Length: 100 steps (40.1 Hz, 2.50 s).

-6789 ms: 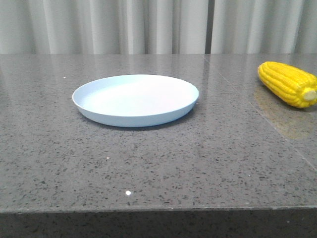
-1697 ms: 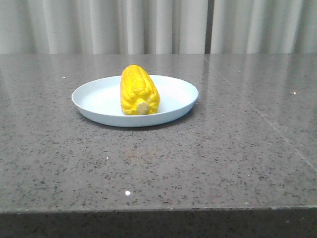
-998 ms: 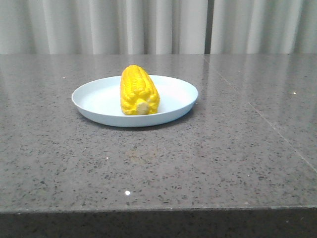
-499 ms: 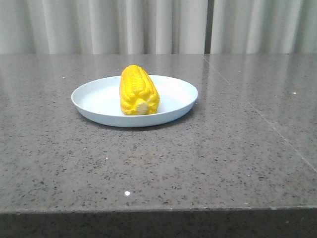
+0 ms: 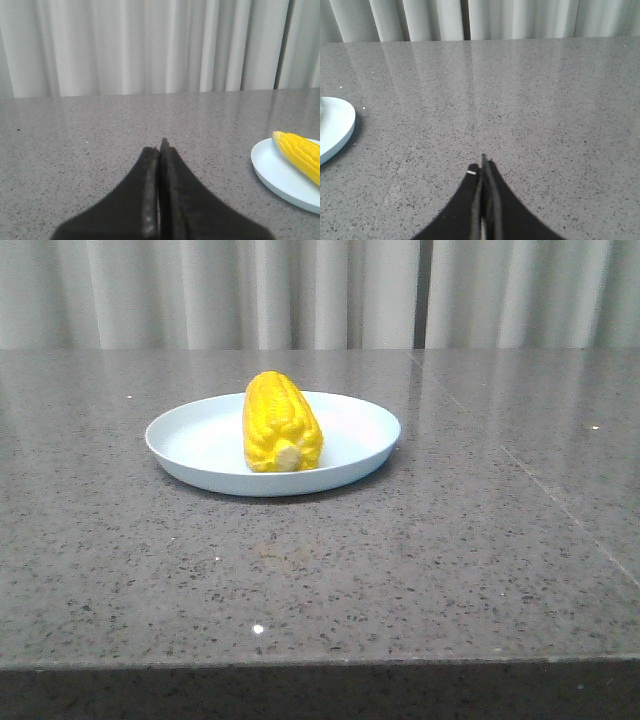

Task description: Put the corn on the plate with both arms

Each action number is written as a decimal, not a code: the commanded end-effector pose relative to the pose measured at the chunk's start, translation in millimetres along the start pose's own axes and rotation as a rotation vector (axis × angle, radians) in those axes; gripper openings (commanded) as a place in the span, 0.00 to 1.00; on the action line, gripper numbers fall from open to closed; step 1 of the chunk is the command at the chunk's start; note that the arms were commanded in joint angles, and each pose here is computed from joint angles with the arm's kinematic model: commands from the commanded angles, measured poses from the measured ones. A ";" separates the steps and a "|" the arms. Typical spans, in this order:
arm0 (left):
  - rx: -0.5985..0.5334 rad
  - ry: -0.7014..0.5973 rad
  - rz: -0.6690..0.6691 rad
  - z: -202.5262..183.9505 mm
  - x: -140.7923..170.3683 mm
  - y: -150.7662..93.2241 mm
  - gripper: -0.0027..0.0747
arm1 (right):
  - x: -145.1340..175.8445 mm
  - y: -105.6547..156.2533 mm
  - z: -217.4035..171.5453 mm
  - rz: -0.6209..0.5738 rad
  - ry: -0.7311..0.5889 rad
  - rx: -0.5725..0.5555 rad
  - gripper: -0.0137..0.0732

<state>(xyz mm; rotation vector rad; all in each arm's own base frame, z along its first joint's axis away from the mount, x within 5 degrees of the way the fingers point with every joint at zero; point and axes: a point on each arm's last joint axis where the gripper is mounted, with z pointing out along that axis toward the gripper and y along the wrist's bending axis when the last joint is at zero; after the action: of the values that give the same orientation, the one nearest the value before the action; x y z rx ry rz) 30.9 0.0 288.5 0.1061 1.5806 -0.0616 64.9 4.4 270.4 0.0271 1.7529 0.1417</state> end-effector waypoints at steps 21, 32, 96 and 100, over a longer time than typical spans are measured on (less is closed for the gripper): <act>-0.100 -0.085 0.018 14.7 44.6 -0.8 0.01 | -15.9 1.8 -2.2 -0.025 -0.104 -0.008 0.08; -0.108 -0.070 -0.064 24.6 81.0 0.2 0.01 | -15.8 1.7 -2.2 -0.025 -0.103 -0.008 0.08; -0.108 -0.078 -0.062 24.5 80.2 0.3 0.01 | 63.4 -12.0 5.5 -0.044 -0.170 0.082 0.08; -0.108 -0.077 -0.062 24.5 80.3 0.2 0.01 | 74.9 -13.0 4.9 -0.041 -0.136 0.085 0.08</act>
<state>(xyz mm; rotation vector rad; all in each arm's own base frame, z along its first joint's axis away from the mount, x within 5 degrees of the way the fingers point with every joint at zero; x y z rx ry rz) 56.3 -0.7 199.7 -0.0107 1.6165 -0.0208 57.5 -0.6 188.5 0.0668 1.7003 0.0434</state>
